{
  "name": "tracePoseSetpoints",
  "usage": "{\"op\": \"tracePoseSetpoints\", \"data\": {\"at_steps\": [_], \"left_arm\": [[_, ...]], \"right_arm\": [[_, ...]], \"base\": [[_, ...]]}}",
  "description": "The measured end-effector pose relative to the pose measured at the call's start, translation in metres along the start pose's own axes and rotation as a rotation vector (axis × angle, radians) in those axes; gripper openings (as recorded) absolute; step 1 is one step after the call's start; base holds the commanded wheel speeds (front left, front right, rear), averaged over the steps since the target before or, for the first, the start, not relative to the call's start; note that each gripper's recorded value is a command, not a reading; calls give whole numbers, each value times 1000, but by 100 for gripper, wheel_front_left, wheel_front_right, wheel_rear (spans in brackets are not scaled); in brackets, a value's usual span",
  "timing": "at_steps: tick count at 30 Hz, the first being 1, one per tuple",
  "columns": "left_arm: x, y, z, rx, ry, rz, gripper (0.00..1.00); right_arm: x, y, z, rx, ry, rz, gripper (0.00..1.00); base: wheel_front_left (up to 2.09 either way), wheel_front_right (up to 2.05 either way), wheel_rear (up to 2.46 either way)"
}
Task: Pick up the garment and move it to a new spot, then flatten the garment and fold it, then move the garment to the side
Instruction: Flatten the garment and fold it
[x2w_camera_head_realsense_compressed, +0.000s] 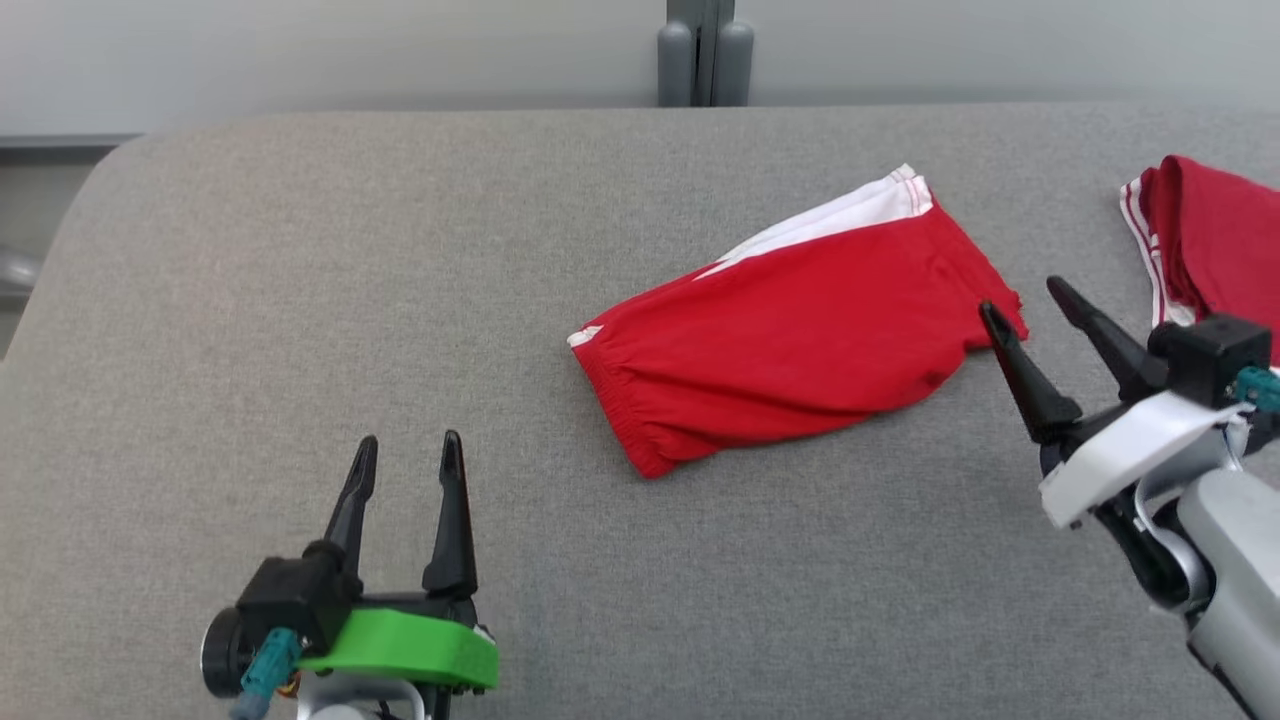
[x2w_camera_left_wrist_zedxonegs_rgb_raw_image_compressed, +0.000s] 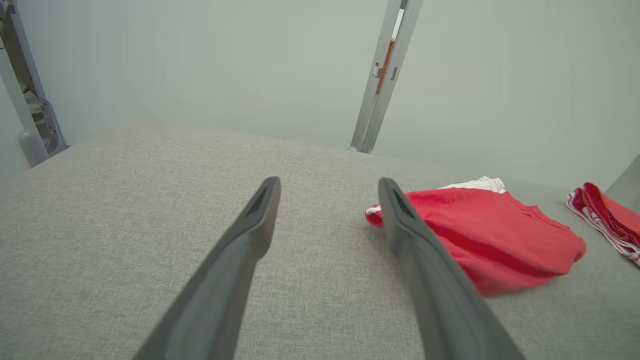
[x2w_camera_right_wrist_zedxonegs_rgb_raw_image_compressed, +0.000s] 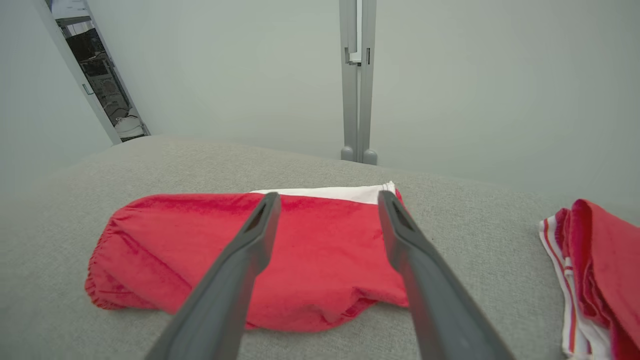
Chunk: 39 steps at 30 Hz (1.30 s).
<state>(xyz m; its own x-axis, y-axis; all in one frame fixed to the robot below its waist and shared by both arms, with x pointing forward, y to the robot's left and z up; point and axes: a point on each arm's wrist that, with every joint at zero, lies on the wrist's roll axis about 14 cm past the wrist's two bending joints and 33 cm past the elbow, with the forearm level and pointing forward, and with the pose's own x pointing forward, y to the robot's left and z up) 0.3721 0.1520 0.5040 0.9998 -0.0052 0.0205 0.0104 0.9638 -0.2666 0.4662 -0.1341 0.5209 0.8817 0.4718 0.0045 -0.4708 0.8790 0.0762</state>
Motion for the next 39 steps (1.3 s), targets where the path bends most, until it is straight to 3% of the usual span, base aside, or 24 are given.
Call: {"op": "tracePoseSetpoints", "data": {"at_steps": [6, 13, 18, 29, 39], "left_arm": [[-22, -5, 10, 23, -59, 28, 100], [-30, -10, 15, 88, -88, 17, 100], [-32, -6, 10, 106, -75, 29, 100], [-20, -1, -8, 78, -13, 61, 100], [-5, 12, -35, 60, 74, 100, 100]], "right_arm": [[-26, 4, -5, 21, -4, -48, 100], [-16, 6, -19, 14, 31, -45, 100], [9, -16, -26, -31, 79, -72, 100], [67, -79, -64, -190, 372, -147, 100], [98, -83, -122, -152, 543, -134, 100]], "base": [[0, 0, 0], [0, 0, 0], [0, 0, 0], [0, 0, 0], [0, 0, 0]]}}
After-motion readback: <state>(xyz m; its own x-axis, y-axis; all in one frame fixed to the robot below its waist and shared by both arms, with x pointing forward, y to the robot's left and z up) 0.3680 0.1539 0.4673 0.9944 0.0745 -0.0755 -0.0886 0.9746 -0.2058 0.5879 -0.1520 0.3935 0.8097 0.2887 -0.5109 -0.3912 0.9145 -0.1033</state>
